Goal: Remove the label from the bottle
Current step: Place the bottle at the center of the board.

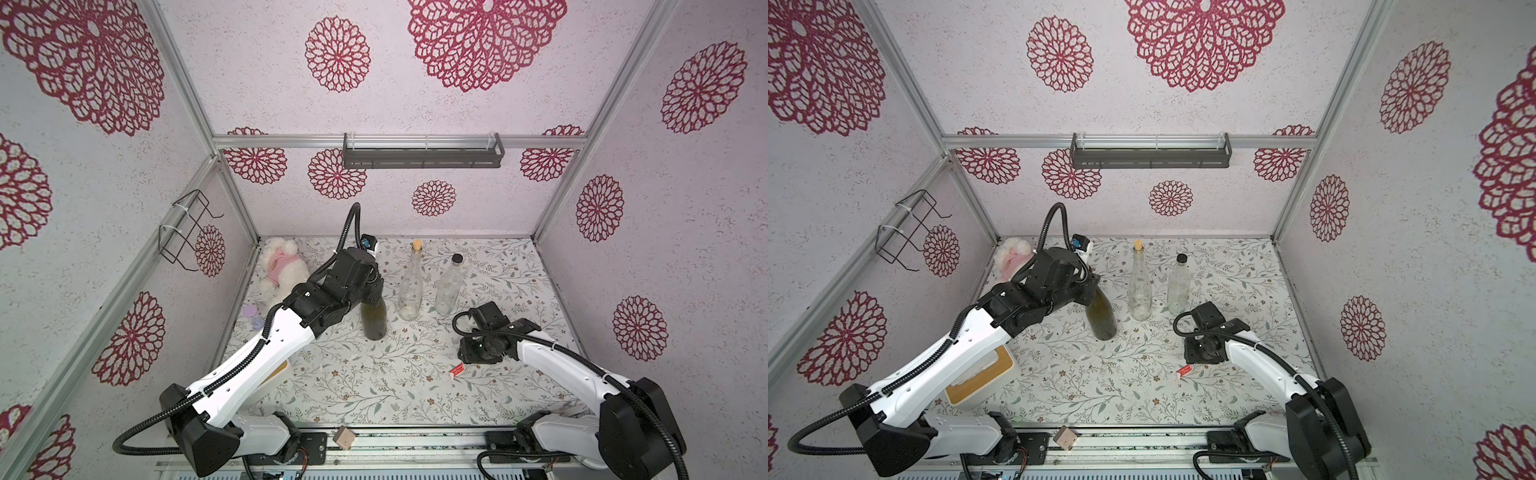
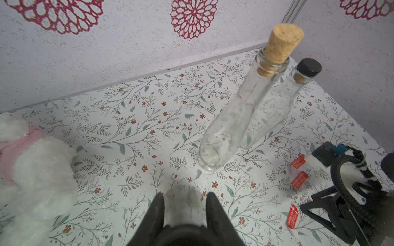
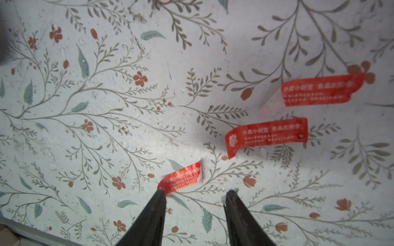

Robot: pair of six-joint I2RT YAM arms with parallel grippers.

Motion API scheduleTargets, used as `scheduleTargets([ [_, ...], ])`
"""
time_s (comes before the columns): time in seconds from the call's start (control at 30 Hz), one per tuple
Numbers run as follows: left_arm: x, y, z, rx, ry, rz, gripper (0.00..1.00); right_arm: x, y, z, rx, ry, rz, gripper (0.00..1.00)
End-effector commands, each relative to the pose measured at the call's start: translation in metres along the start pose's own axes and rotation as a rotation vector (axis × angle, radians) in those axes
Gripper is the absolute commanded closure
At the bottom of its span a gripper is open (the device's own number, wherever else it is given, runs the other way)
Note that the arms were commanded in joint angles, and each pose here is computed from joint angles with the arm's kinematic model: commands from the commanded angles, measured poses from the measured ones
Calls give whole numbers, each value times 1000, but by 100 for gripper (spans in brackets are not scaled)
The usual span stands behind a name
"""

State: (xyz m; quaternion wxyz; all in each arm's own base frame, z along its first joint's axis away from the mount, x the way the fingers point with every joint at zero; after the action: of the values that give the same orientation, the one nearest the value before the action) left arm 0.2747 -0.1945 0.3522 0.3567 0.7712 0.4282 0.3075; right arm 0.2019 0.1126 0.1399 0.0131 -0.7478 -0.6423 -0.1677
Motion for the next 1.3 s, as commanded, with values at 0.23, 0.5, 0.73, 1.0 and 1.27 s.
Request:
scheduleTargets([
  [0.23,18,50,13,-171,57,-18,95,-4,7,-15,-43,3,1,51],
  [0.5,24,51,27,-171,65,-32,87,-6,8,-15,-41,8,5,51],
  [0.73,23,49,31,-164,69,-38,67,-7,11,-15,-47,16,11,51],
  [1.0,24,48,31,-163,72,-48,48,-7,14,-18,-50,24,12,51],
  [1.27,34,73,-4,-246,83,-33,10,-3,35,-45,-130,59,12,51],
])
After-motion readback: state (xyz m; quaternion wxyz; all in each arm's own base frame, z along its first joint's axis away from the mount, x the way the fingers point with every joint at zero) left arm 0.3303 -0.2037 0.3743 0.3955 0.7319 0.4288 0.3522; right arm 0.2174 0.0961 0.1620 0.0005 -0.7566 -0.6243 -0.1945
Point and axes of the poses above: each gripper's point midway between its finger pads, its own z axis out along the fingers, its own x axis along the line the jaws close on, y = z × x, the point moved 8 cm from there along -z, back along the fingers, and after that the axes turned 13 degrees about z, right-handed, at the moved point
